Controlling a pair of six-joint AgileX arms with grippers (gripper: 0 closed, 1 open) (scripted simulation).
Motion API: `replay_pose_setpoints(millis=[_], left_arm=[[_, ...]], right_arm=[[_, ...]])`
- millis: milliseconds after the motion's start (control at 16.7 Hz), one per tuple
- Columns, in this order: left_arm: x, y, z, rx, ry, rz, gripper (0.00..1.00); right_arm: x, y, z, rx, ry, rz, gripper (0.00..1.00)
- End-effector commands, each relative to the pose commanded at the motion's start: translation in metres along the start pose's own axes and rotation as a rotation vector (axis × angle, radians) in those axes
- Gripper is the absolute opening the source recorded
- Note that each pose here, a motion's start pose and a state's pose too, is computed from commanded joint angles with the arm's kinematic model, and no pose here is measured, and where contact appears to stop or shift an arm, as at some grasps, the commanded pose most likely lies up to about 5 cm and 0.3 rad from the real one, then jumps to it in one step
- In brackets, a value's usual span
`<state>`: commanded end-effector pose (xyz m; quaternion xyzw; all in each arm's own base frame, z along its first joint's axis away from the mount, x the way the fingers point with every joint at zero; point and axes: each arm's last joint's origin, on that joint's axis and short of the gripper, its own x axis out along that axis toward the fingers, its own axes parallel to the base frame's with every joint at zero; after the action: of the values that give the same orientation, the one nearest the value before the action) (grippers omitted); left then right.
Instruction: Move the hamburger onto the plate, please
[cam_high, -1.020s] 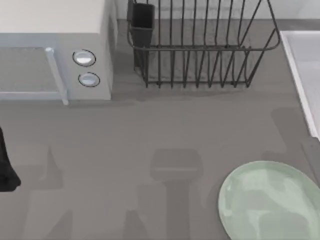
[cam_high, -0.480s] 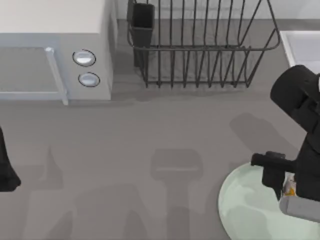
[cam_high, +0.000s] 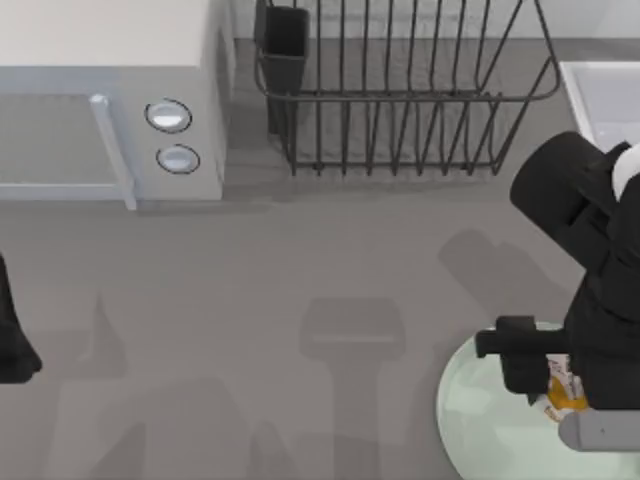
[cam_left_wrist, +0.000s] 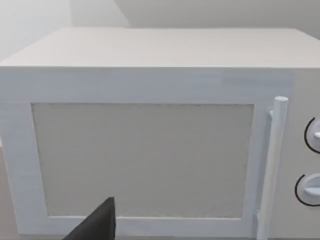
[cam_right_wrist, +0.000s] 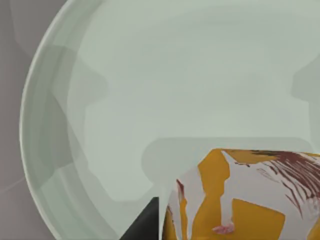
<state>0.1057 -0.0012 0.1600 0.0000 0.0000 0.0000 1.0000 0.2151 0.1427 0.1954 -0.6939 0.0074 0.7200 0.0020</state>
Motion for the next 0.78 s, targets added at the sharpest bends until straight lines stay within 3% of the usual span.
replay_pose_setpoints(millis=[780], left_arm=[[0.000,0.000,0.000,0.000,0.000,0.000,1.00]], right_arm=[[0.045,0.000,-0.002,0.000,0.000,0.000,0.00]])
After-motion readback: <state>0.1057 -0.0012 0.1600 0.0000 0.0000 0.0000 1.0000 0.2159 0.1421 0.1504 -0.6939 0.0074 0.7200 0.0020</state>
